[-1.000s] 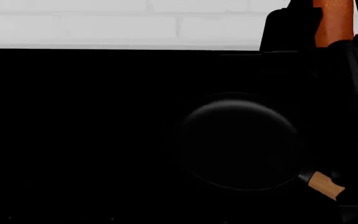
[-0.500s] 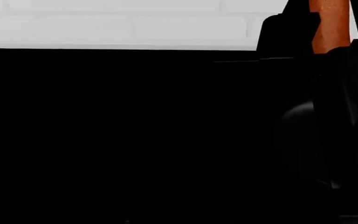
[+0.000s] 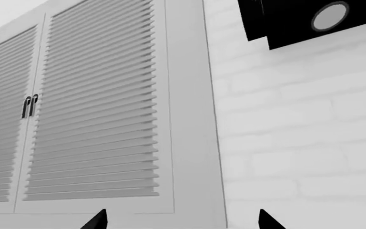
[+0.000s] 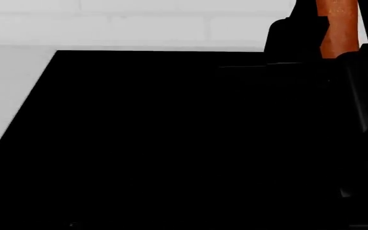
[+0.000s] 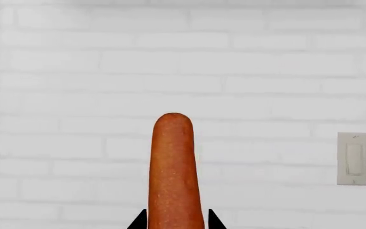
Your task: Pick the sausage from the pan and place it in the bowl.
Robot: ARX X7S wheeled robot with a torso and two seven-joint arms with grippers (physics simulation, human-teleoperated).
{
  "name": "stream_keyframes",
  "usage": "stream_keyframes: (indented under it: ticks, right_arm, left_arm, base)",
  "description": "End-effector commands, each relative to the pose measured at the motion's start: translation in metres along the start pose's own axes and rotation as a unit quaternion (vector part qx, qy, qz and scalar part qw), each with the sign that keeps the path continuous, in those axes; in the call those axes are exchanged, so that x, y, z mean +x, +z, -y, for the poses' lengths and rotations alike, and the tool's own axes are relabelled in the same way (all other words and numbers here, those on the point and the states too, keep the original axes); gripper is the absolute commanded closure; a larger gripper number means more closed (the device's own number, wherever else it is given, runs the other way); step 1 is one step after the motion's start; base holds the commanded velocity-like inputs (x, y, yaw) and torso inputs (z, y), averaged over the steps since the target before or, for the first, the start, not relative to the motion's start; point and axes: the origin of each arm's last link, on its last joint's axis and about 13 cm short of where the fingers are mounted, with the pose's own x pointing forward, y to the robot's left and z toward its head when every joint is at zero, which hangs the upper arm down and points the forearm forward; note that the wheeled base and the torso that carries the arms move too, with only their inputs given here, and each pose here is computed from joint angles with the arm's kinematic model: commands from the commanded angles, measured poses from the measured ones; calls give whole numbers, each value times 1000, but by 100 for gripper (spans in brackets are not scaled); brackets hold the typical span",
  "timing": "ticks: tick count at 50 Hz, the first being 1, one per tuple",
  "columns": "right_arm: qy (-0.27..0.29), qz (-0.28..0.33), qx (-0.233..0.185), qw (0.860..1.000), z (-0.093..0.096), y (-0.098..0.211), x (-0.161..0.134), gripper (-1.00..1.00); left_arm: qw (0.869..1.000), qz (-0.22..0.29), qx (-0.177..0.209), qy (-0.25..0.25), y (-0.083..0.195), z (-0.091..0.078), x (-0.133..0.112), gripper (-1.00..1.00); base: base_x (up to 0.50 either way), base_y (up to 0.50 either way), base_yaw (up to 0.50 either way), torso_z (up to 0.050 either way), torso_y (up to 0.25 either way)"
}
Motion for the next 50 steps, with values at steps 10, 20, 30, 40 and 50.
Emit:
stream_keyframes:
  ticks: [10, 20, 30, 40, 50]
  right_arm:
    - [2, 23, -2, 1000, -1, 4, 3, 100]
    - [6, 25, -2, 1000, -1, 4, 3, 100]
    - [5, 23, -2, 1000, -1, 2, 3, 100]
    - [6, 24, -2, 1000, -1, 3, 2, 100]
    - [6, 25, -3, 1000, -2, 3, 2, 100]
  left_arm:
    - [1000, 12, -7, 7, 2, -3, 3, -100]
    - [1000, 13, -5, 8, 4, -3, 3, -100]
    - [1000, 10, -7, 3, 0, -1, 4, -100]
    - [1000, 11, -8, 2, 1, -1, 4, -100]
    - [1000, 10, -9, 4, 1, -2, 3, -100]
  base:
    - [0, 500, 0, 0, 0]
    - [-1, 500, 0, 0, 1]
    - [-1, 500, 0, 0, 0]
    - [-1, 500, 0, 0, 0]
    - [-1, 500, 0, 0, 0]
